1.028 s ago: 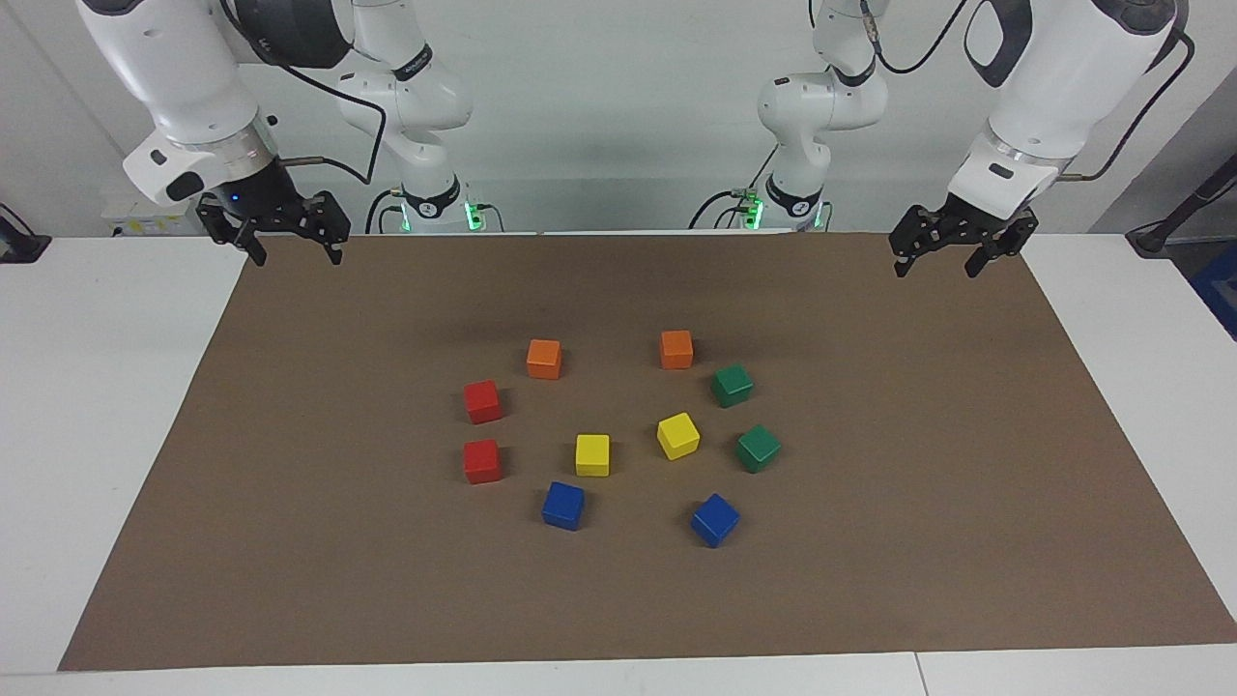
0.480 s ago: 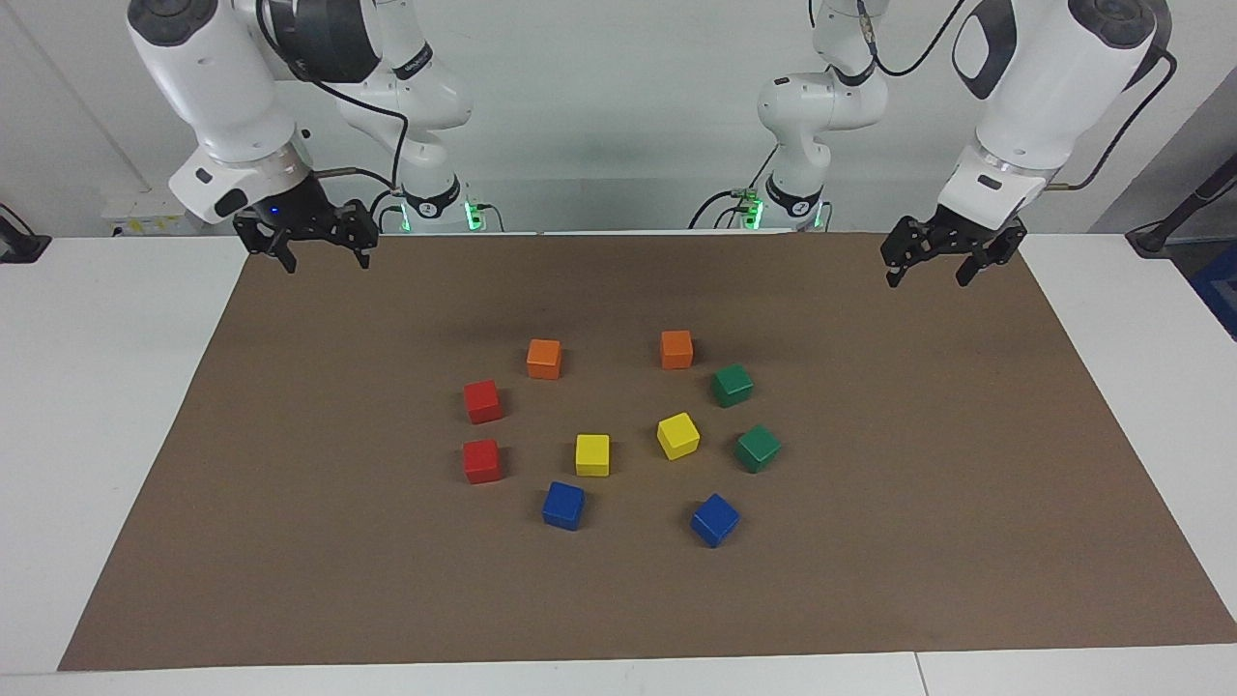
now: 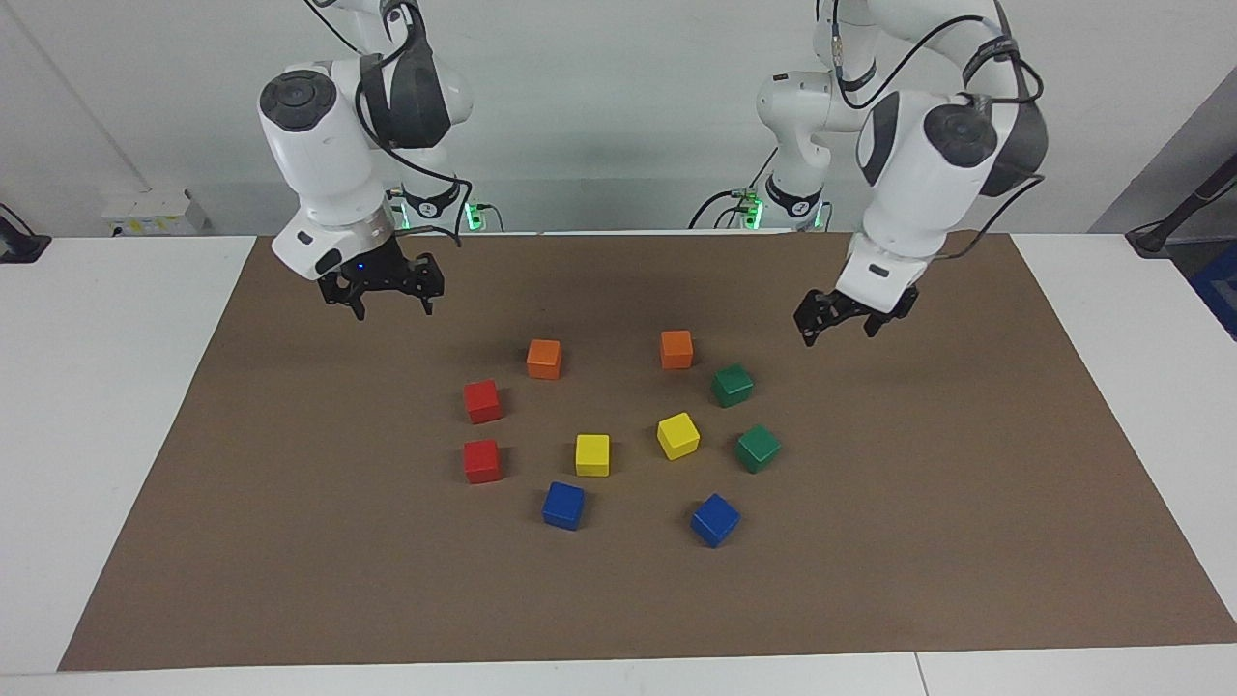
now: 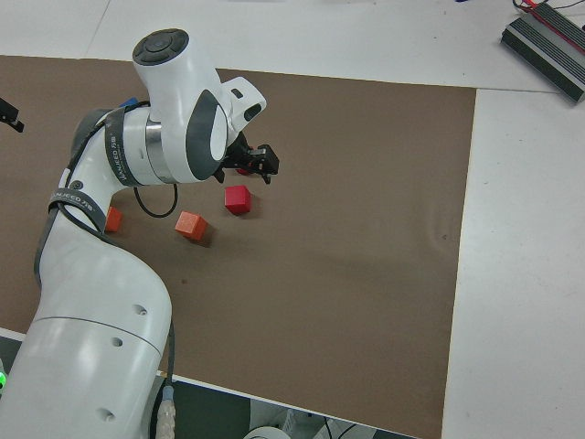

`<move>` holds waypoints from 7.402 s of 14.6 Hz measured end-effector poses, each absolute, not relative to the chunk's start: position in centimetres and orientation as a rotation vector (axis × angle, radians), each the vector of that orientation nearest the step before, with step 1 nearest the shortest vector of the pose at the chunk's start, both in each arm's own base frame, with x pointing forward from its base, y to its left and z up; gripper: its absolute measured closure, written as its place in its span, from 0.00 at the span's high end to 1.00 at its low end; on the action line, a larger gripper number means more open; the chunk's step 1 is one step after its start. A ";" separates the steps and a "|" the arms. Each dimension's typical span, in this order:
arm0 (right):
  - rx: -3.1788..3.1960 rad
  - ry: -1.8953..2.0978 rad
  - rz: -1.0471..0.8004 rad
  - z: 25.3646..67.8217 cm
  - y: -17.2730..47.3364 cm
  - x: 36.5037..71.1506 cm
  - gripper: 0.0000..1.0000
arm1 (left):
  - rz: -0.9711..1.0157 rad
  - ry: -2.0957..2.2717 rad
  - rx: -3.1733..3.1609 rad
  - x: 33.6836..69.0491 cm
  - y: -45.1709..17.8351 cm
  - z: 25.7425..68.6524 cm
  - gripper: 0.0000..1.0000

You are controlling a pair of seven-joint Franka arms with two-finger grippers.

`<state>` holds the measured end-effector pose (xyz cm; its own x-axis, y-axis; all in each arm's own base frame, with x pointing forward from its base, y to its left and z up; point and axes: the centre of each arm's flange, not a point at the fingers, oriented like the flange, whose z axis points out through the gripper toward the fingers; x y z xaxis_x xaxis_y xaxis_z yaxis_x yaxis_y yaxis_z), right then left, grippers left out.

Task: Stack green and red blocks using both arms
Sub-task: 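Grasp green block with the left gripper while the right gripper grasps red block, then carry green block outward with the left gripper while the right gripper carries red, then release the green block with the left gripper while the right gripper releases red, then grasp the second green block with the left gripper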

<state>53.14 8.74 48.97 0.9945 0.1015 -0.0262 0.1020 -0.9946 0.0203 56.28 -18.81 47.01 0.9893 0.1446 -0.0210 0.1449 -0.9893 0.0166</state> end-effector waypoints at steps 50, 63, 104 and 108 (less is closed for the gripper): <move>3.129 0.242 0.007 30.7 15.9 55.9 0.55 | -0.032 -0.131 3.178 62.9 3.8 31.9 0.55; 3.129 0.023 0.039 37.4 -3.6 60.8 0.55 | -0.044 -0.052 3.115 62.6 3.4 31.1 0.55; 3.120 0.257 0.009 30.5 -5.5 61.2 0.91 | 0.088 0.769 3.007 61.6 -25.0 31.1 0.93; 3.119 0.263 0.024 30.9 -5.2 61.5 1.00 | 0.048 0.817 3.023 62.0 -24.8 32.2 0.55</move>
